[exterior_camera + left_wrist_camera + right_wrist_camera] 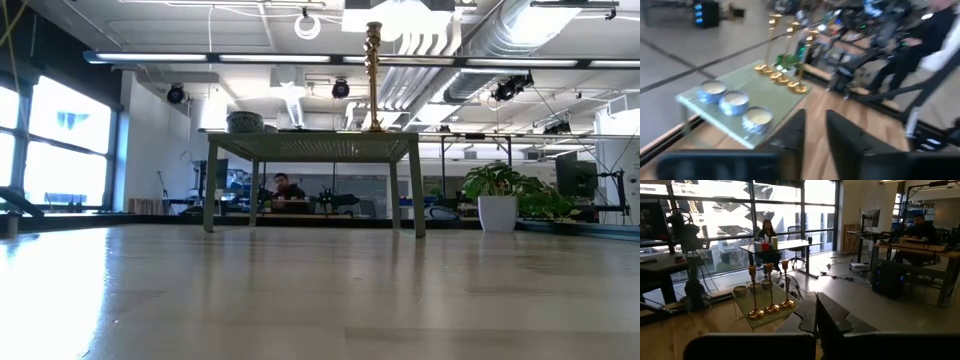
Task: Stock candles and holders on shelf
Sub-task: Return to Home Position
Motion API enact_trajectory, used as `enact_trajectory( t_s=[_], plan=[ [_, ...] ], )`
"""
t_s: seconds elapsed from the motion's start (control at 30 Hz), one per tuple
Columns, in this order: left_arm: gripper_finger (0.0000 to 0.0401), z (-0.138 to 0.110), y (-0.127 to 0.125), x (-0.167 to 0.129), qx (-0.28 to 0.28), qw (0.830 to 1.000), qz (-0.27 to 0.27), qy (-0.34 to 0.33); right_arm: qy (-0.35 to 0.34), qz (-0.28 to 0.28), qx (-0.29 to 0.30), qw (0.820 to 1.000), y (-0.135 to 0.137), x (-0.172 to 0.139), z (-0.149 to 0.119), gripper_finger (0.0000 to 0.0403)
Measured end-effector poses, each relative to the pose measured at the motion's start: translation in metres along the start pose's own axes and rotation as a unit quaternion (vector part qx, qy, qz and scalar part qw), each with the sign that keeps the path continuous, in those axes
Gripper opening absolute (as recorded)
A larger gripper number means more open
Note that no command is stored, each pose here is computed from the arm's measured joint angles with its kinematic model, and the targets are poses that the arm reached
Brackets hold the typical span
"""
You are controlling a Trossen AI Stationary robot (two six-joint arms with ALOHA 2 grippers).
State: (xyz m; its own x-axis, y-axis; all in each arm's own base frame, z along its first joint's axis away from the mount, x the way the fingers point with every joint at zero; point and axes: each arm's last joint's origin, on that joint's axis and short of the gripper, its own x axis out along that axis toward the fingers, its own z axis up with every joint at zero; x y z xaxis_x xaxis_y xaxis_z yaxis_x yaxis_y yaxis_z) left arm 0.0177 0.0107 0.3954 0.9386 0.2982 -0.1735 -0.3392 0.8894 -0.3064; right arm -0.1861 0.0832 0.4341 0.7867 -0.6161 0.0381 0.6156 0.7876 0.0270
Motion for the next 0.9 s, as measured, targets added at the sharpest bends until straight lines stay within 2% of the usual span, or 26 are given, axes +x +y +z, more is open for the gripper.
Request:
enact_trajectory(
  t_s=[0.07,0.13,0.27,0.5,0.7,0.9],
  plan=[
    [0.003,-0.007,0.002,0.0,0.003,0.999,-0.028,-0.016,0.001,0.005,0.001,1.0,-0.002,0.001,0.0,0.0001],
    [0.001,-0.014,0.003,0.001,0.007,0.998,-0.052,-0.027,0.005,0.007,0.002,1.0,-0.002,0.003,0.0,0.0],
    [0.0017,-0.025,0.005,0.005,0.008,0.998,-0.058,-0.036,0.024,0.019,0.007,1.0,-0.001,0.012,-0.002,0.0],
    [0.0005,-0.036,0.001,0.019,0.015,0.997,-0.065,-0.045,0.076,0.047,-0.002,0.996,0.007,0.042,-0.008,0.0],
    [0.0002,-0.05,-0.003,0.034,0.023,0.995,-0.088,-0.04,0.078,0.119,-0.029,0.989,0.021,0.083,-0.01,0.0],
    [0.0001,-0.058,-0.011,0.047,0.033,0.986,-0.15,-0.07,0.084,0.176,-0.04,0.98,0.034,0.123,-0.02,0.0]
  ],
)
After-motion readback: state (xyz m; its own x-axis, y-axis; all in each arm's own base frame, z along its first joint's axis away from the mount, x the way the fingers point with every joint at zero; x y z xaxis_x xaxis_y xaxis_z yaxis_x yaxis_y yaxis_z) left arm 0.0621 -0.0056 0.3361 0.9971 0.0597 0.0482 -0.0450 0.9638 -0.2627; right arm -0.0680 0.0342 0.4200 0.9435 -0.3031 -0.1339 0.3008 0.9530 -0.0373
